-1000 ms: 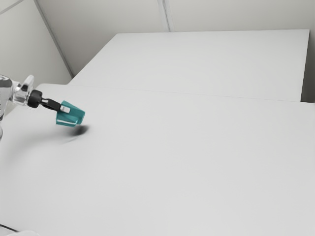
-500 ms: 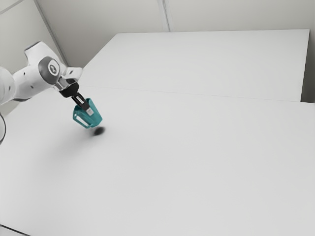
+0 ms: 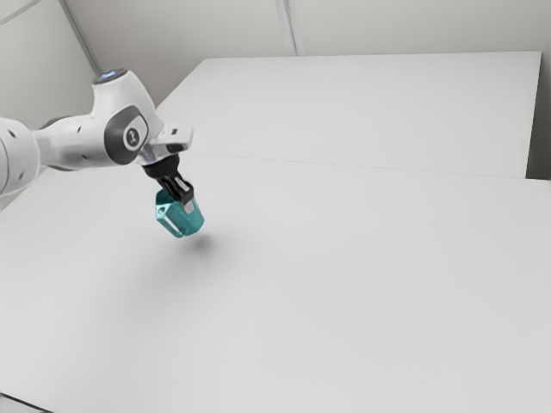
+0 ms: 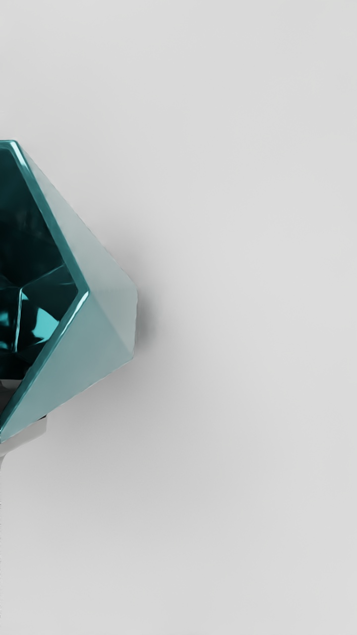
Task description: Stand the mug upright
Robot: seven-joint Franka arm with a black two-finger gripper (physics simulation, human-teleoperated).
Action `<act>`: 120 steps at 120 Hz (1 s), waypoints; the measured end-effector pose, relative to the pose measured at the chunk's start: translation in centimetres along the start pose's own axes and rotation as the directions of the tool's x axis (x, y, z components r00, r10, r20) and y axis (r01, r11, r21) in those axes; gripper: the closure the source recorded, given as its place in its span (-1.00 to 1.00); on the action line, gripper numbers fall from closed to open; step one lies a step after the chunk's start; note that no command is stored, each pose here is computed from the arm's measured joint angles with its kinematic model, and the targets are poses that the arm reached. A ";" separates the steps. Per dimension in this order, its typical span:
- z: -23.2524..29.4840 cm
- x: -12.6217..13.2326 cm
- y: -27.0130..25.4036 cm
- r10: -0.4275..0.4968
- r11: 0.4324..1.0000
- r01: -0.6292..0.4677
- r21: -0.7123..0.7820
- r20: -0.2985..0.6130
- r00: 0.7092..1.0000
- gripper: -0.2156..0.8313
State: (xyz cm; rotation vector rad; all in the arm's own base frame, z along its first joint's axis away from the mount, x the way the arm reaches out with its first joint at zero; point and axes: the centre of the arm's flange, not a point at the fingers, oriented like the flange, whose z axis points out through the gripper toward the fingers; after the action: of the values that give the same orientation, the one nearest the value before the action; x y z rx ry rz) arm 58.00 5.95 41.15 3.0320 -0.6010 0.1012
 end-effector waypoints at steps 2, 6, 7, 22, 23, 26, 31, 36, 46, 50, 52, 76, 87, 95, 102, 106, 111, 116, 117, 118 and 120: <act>0.0 -0.2 0.3 -0.009 1.000 0.009 0.001 0.003 1.000 0.88; 0.0 -0.5 1.0 -0.027 1.000 0.027 0.004 0.009 1.000 0.88; 0.0 -0.6 1.2 -0.032 0.999 0.032 0.004 0.010 0.999 0.88; 0.4 -1.7 2.7 -0.100 0.995 0.099 0.011 0.027 0.995 0.88; 0.4 -1.7 2.7 -0.104 0.995 0.103 0.012 0.027 0.994 0.88; 0.5 -1.8 2.9 -0.115 0.993 0.115 0.013 0.029 0.993 0.88; 0.7 -2.0 3.3 -0.133 0.991 0.133 0.014 0.031 0.991 0.88; 1.0 -2.0 3.6 -0.149 0.989 0.149 0.014 0.035 0.988 0.88; 1.7 -2.2 4.3 -0.178 0.984 0.177 0.013 0.044 0.983 0.88; 1.9 -2.3 4.5 -0.188 0.982 0.188 0.013 0.048 0.981 0.88; 2.0 -2.3 4.6 -0.193 0.981 0.193 0.013 0.049 0.980 0.88; 3.7 -2.5 5.2 -0.250 0.968 0.250 0.006 0.071 0.966 0.88; 4.5 -2.5 4.9 -0.277 0.961 0.278 0.002 0.079 0.958 0.88; 4.9 -2.6 4.7 -0.296 0.955 0.297 0.000 0.082 0.952 0.88; 5.3 -2.6 4.5 -0.308 0.951 0.309 0.002 0.086 0.948 0.88; 5.5 -2.5 4.4 -0.313 0.950 0.314 0.003 0.088 0.946 0.88; 5.7 -2.5 4.4 -0.318 0.948 0.319 0.004 0.089 0.944 0.88; 5.8 -2.5 4.4 -0.323 0.946 0.324 0.005 0.089 0.942 0.88; 5.8 -2.5 4.4 -0.324 0.946 0.325 0.006 0.089 0.942 0.88; 5.8 -2.5 4.4 -0.325 0.945 0.326 0.006 0.089 0.941 0.88; 5.8 -2.5 4.5 -0.327 0.945 0.328 0.007 0.088 0.941 0.88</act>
State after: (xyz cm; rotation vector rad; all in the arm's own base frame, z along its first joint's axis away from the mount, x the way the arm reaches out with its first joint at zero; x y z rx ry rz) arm 54.32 2.43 35.38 3.0899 -0.0915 -0.0493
